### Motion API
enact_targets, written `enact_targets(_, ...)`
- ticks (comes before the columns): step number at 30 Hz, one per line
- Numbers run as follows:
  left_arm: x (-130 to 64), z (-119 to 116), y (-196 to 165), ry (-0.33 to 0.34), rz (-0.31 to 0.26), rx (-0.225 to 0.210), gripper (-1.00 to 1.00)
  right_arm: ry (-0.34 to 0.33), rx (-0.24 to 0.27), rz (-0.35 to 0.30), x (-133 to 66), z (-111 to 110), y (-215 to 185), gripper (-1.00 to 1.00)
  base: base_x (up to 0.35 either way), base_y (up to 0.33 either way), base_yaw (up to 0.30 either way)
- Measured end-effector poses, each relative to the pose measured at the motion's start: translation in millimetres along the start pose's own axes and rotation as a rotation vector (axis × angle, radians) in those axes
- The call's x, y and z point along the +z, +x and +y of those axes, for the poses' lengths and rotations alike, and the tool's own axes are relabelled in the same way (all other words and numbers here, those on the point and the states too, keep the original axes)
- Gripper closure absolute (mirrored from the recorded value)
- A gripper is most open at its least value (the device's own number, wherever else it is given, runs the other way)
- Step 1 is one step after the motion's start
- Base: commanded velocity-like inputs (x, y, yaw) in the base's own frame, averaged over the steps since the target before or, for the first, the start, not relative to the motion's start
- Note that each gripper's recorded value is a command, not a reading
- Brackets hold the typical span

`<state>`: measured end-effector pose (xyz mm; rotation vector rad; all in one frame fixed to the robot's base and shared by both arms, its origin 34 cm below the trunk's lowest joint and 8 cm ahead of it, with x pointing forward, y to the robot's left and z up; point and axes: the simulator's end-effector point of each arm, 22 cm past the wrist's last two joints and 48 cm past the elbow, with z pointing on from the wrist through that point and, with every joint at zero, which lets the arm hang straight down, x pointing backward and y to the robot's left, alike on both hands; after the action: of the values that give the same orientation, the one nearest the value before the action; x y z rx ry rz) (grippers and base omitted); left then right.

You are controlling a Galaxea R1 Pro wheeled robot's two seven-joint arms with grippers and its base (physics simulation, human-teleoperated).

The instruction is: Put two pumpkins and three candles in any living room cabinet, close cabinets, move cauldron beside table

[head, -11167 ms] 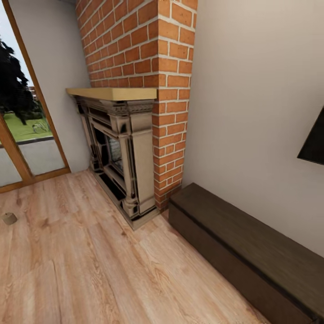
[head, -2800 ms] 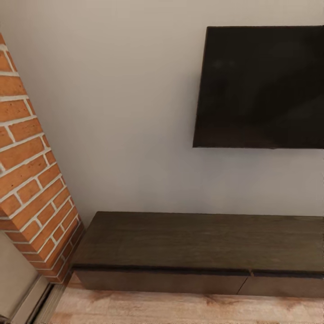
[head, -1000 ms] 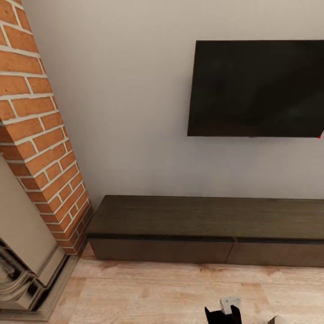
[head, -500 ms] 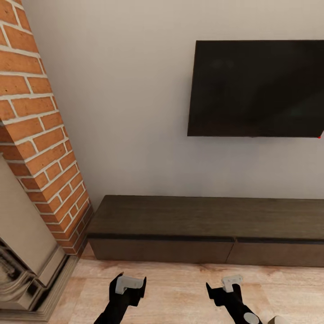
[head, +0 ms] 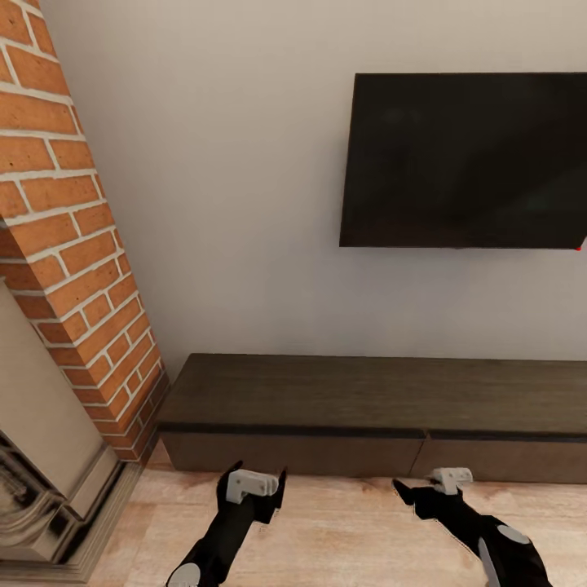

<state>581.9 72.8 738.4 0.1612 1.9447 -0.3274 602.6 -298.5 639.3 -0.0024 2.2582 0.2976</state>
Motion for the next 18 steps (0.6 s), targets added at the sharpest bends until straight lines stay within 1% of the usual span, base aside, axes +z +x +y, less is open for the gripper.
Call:
enact_targets(1,0.3,-2.5,-5.2,0.002,-0.01,-0.012,-1.0,-0.014,0.026,-0.005,-7.6,-4.9,-8.3,-1.0,0.0,0.0,0.0)
enact_targets(4,1.6,-7.0,-13.4,0.009,-0.027,-0.05,-1.0,-0.018,0.069,-0.018,-20.8,-16.9,-21.6,-1.0,0.0,0.0,0.0)
enact_targets(6,3.6,-8.3,-19.0,0.013,-0.037,-0.068,-1.0,-0.026,0.082,-0.029,-28.1,-20.3,-30.9,-1.0,0.0,0.0,0.0)
enact_targets(9,8.6,-8.2,-31.1,0.016,-0.059,-0.084,-1.0,-0.06,0.092,-0.039,-38.6,-15.2,-46.8,-1.0,0.0,0.0,0.0)
enact_targets(10,12.0,-7.3,-40.5,0.018,-0.076,-0.091,-1.0,-0.069,0.092,-0.047,-42.3,-12.7,-54.5,-1.0,0.0,0.0,0.0)
enact_targets(11,17.9,-5.2,-56.5,0.022,-0.105,-0.102,-1.0,-0.081,0.093,-0.072,-45.5,-9.4,-67.6,-1.0,0.0,0.0,0.0)
enact_targets(12,20.1,-4.5,-62.5,0.024,-0.116,-0.108,-1.0,-0.086,0.097,-0.082,-46.4,-8.0,-71.9,-1.0,0.0,0.0,0.0)
enact_targets(13,23.4,-3.8,-72.3,0.029,-0.133,-0.124,-1.0,-0.102,0.111,-0.105,-48.2,-4.7,-80.2,-1.0,0.0,0.0,0.0)
enact_targets(16,30.0,-4.0,-93.7,0.05,-0.168,-0.192,-1.0,-0.162,0.171,-0.194,-53.7,6.1,-111.5,-1.0,0.0,0.0,0.0)
enact_targets(18,32.9,-3.7,-104.2,0.059,-0.187,-0.216,-1.0,-0.186,0.187,-0.24,-56.6,8.5,-131.7,-1.0,0.0,0.0,0.0)
